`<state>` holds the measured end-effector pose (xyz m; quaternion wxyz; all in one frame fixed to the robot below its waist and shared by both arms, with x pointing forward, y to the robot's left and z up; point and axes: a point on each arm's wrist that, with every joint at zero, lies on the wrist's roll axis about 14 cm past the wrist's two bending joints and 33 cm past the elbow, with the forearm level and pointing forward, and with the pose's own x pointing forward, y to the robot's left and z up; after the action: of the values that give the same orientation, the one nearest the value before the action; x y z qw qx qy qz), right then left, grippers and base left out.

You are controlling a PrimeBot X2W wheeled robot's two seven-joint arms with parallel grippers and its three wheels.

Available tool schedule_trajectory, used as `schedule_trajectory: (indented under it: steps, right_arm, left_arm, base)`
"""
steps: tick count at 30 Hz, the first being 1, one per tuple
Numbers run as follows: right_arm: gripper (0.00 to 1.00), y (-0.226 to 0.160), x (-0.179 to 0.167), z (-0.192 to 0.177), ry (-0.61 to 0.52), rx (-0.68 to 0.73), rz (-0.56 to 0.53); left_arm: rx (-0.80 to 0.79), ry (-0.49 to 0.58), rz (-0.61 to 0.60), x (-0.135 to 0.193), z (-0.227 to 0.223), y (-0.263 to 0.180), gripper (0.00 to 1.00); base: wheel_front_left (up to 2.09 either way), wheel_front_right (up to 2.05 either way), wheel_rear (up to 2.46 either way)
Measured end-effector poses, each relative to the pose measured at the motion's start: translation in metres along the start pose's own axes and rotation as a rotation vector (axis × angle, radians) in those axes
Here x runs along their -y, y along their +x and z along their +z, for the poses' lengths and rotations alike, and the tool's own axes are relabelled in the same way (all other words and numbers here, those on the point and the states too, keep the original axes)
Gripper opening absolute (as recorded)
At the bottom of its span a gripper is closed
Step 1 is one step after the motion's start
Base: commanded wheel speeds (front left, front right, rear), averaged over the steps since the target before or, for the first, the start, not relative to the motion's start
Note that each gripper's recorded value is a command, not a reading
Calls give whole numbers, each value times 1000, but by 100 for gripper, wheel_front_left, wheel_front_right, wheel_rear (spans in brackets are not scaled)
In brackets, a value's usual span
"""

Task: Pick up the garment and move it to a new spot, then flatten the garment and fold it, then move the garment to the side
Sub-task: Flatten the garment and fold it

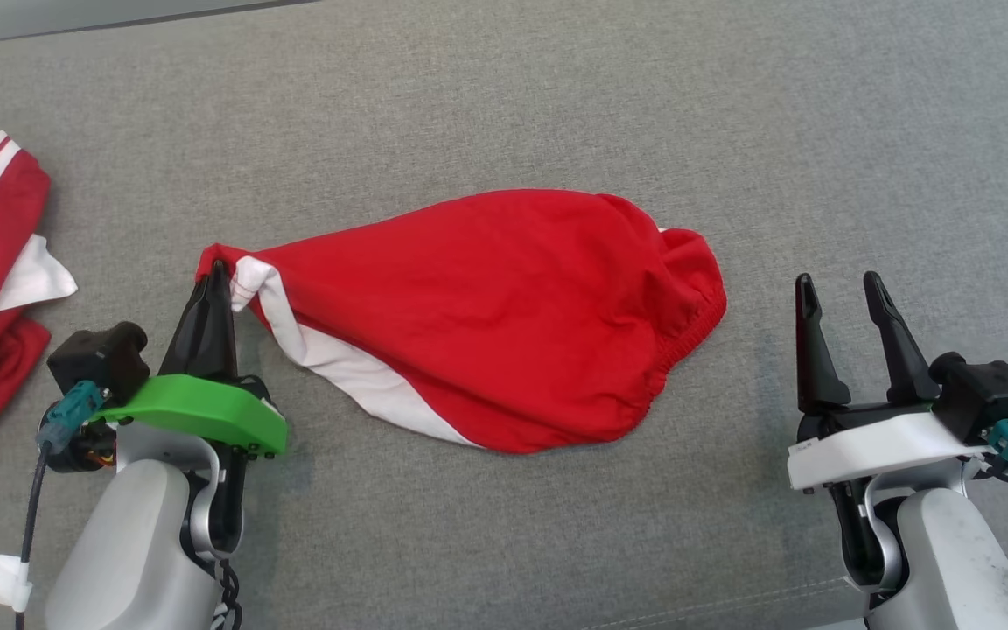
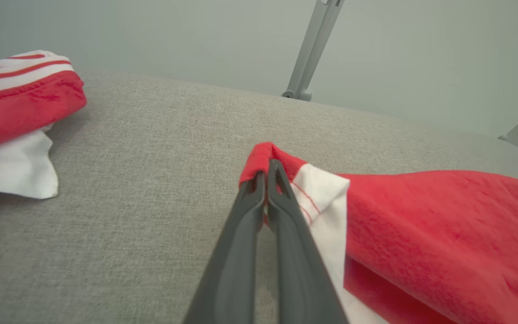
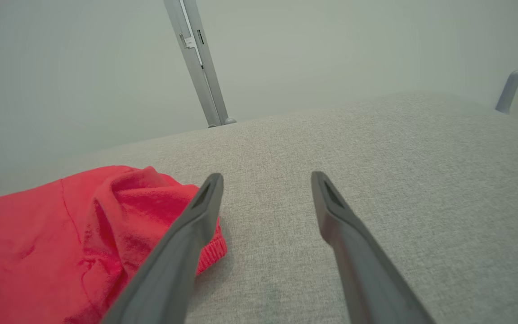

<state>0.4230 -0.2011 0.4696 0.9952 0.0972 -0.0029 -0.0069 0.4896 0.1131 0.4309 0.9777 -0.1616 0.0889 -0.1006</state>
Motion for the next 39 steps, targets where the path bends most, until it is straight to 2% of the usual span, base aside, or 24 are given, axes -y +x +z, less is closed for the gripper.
schedule_trajectory:
  steps: [1, 5, 9, 13, 19, 29, 39]
  right_arm:
    - [100, 2, -2, 0, 0, 0, 6]
    - [100, 4, -6, 4, -11, 10, 23]
    - [100, 3, -10, 13, -27, 34, 44]
    - [100, 1, -17, 24, -38, 63, 68]
    - [100, -5, -27, 34, -55, 81, 102]
    - [100, -29, -34, 35, -57, 64, 114]
    - [100, -37, -39, 39, -51, 66, 125]
  left_arm:
    - [-7, 6, 7, -3, -3, -2, 100]
    - [-5, 82, 23, -10, -2, -11, 100]
    - [63, 140, 62, -18, 21, -21, 100]
    - [187, 182, 64, -9, 58, -35, 100]
    - [289, 241, 49, 7, 86, -64, 100]
    - [278, 273, 39, 16, 78, -106, 100]
    - [267, 272, 36, 19, 77, -116, 100]
  base:
    - [0, 0, 0]
    - [0, 0, 0]
    - [0, 0, 0]
    - [0, 0, 0]
    - [0, 0, 0]
    - [0, 0, 0]
    - [0, 0, 0]
